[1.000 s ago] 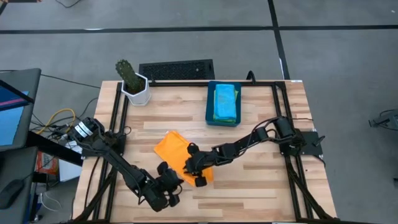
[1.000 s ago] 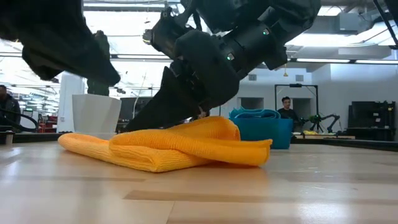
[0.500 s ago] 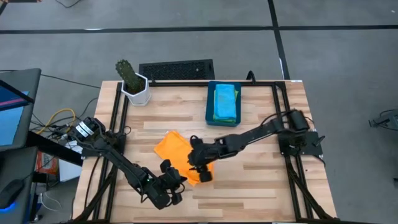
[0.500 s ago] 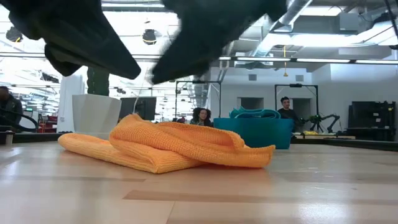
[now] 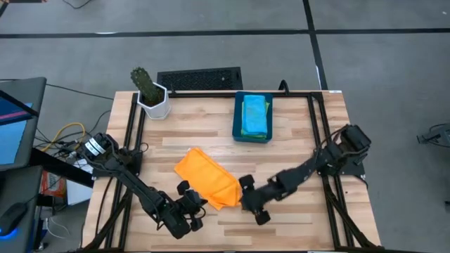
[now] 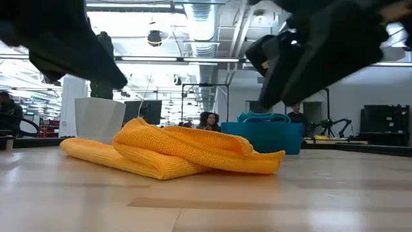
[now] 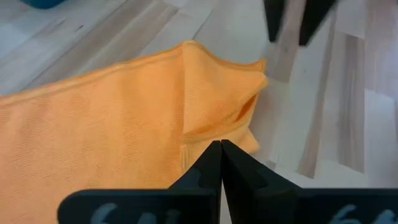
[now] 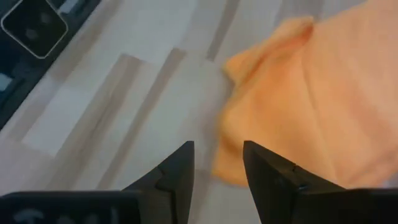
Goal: Fold microfiber towels
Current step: Fold the orange towel
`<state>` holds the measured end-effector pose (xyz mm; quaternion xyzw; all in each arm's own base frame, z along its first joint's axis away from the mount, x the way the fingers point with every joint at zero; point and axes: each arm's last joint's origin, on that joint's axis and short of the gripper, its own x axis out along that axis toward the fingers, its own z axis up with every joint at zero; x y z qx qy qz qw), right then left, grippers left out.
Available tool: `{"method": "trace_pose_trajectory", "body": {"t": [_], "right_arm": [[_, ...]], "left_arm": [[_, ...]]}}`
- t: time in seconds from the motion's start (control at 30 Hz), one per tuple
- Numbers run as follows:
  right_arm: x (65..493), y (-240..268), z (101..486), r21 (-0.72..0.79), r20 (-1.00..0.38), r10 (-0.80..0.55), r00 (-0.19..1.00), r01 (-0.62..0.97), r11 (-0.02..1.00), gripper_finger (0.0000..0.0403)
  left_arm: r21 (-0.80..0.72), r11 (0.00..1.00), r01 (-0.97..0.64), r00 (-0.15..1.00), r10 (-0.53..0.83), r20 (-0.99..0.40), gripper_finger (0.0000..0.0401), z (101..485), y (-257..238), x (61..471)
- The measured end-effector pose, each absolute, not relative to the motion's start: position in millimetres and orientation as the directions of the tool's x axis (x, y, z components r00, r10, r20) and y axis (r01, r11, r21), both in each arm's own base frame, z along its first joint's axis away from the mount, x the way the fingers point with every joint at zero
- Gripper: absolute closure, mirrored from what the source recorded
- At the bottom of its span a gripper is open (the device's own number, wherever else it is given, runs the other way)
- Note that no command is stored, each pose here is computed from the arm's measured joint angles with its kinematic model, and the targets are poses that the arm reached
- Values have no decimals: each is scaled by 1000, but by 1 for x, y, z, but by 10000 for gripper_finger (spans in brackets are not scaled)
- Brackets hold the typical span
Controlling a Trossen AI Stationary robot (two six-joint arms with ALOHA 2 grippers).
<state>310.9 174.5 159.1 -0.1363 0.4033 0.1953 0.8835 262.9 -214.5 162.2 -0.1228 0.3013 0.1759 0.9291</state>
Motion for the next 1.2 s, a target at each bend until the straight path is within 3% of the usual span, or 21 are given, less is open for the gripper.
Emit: {"method": "trace_pose_trajectory", "body": {"t": [0.33, 1.2], "right_arm": [[312, 195, 123, -304, -767, 39, 640, -416, 857, 225], [319, 187, 125, -206, -777, 81, 624, -374, 904, 298]], "left_arm": [[-132, 893, -430, 746, 269, -609, 401, 162, -210, 265], [-88, 903, -421, 714, 270, -646, 401, 159, -208, 262]]}}
